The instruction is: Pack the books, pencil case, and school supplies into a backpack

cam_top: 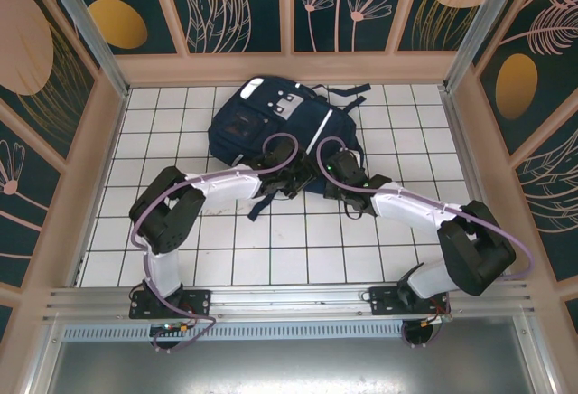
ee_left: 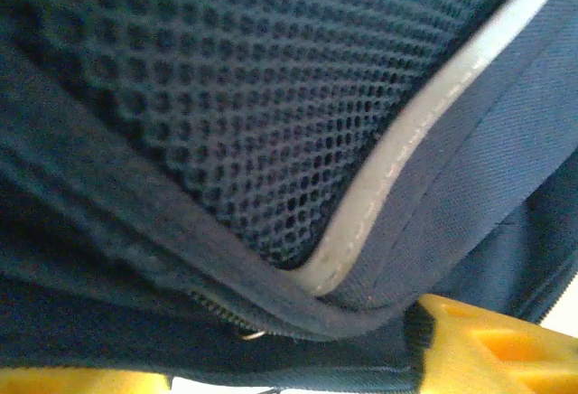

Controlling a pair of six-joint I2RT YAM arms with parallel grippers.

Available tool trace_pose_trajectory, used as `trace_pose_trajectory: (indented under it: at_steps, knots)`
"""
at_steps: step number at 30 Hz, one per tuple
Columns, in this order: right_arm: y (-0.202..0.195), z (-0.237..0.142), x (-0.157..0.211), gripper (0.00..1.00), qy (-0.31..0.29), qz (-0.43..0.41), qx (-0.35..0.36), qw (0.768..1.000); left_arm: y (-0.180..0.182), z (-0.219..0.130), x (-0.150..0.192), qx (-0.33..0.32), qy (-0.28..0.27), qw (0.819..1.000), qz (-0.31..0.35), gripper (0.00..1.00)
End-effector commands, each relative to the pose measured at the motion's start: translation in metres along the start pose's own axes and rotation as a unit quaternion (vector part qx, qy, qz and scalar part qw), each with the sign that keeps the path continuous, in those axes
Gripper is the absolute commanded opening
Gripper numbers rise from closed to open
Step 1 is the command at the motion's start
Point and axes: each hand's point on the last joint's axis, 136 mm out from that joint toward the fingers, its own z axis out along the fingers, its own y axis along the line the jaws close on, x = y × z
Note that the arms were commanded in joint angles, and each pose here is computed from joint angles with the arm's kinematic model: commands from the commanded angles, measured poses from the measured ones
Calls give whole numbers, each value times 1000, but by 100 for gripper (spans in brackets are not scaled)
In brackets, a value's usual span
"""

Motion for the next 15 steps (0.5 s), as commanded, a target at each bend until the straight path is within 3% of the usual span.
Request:
trace_pose_trajectory:
  at_steps: [1, 6, 15]
  knots:
    - [7, -9, -1, 0, -4, 7, -26, 1000, -22, 11, 2, 37, 2, 999, -19, 53]
    - [3, -7, 2, 0, -1, 7, -18, 1000, 0, 2, -2, 2, -18, 1000, -24, 3]
    - [-5, -2, 4, 0, 4, -1, 10, 1000, 69, -47, -36, -69, -76, 994, -45, 0]
